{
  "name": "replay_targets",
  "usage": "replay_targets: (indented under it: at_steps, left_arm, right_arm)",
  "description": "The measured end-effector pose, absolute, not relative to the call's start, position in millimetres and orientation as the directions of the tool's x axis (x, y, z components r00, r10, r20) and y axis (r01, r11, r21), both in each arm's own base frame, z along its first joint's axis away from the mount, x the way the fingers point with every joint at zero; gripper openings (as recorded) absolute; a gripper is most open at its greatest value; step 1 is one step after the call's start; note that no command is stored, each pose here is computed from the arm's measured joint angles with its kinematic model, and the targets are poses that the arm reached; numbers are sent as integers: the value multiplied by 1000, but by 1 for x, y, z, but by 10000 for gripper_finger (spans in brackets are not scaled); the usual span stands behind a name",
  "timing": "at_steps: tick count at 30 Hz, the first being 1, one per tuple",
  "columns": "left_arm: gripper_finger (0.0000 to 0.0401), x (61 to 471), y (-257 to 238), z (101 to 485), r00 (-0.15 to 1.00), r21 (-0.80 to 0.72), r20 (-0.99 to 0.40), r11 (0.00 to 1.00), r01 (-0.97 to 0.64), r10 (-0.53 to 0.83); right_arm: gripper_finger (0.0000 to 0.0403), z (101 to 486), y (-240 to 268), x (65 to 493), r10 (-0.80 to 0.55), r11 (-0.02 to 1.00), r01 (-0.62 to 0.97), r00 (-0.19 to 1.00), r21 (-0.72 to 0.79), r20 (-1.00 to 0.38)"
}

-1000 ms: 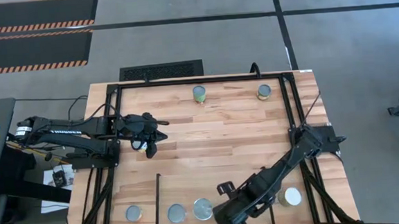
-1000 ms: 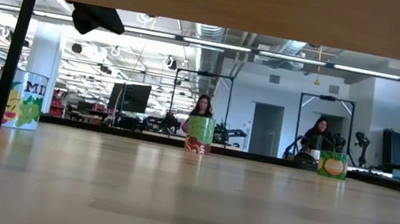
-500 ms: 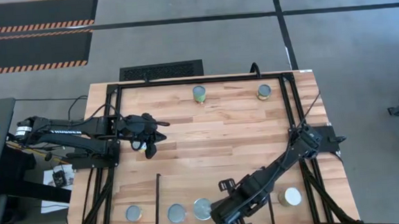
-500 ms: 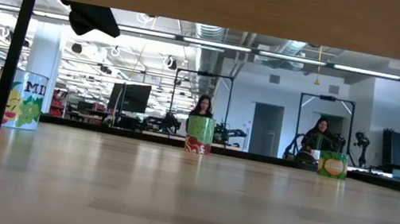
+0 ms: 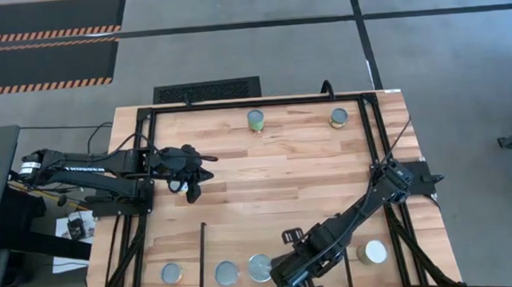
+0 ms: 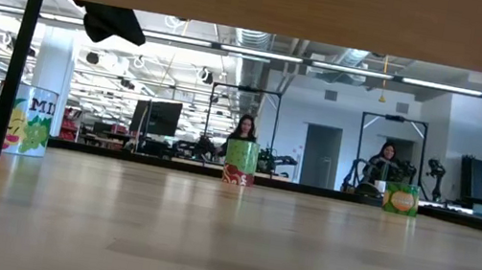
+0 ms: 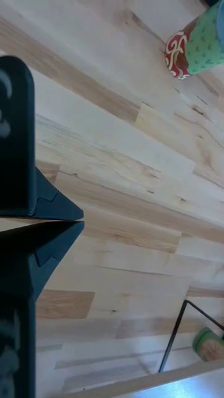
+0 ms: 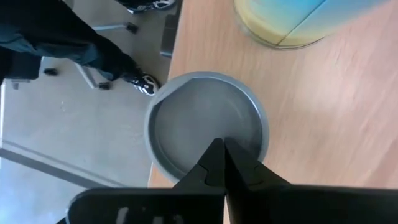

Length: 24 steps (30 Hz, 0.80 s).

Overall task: Pick and place cans onto a shelf
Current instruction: Put the blue green tuna can on the shelf, then put the canned spaghetti on the shelf

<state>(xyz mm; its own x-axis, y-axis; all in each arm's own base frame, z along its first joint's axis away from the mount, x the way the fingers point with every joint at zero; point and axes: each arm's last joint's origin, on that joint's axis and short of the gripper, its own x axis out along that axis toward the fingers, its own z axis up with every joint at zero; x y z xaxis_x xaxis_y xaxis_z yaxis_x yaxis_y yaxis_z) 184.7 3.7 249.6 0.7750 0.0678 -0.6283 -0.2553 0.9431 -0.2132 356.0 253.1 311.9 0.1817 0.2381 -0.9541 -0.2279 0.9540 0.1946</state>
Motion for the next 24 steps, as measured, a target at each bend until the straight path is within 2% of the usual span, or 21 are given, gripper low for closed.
replay_targets:
  at_steps: [10, 17, 22, 24]
  left_arm:
    - [0, 185, 4, 250, 775, -213, -628, 943, -256, 68]
    - [0, 185, 4, 250, 776, -211, -627, 944, -253, 68]
    - [0, 187, 4, 252, 794, -218, -604, 944, -246, 67]
    - [0, 188, 3, 254, 812, -233, -581, 945, -229, 53]
  right_arm:
    - [16, 319, 249, 359, 200, 965, -217, 244, 148, -949]
    - [12, 344, 240, 352, 188, 968, -222, 319, 119, -929]
    - [5, 374, 215, 333, 153, 979, -182, 335, 95, -930]
    - [4, 391, 201, 326, 133, 984, -162, 389, 74, -912]
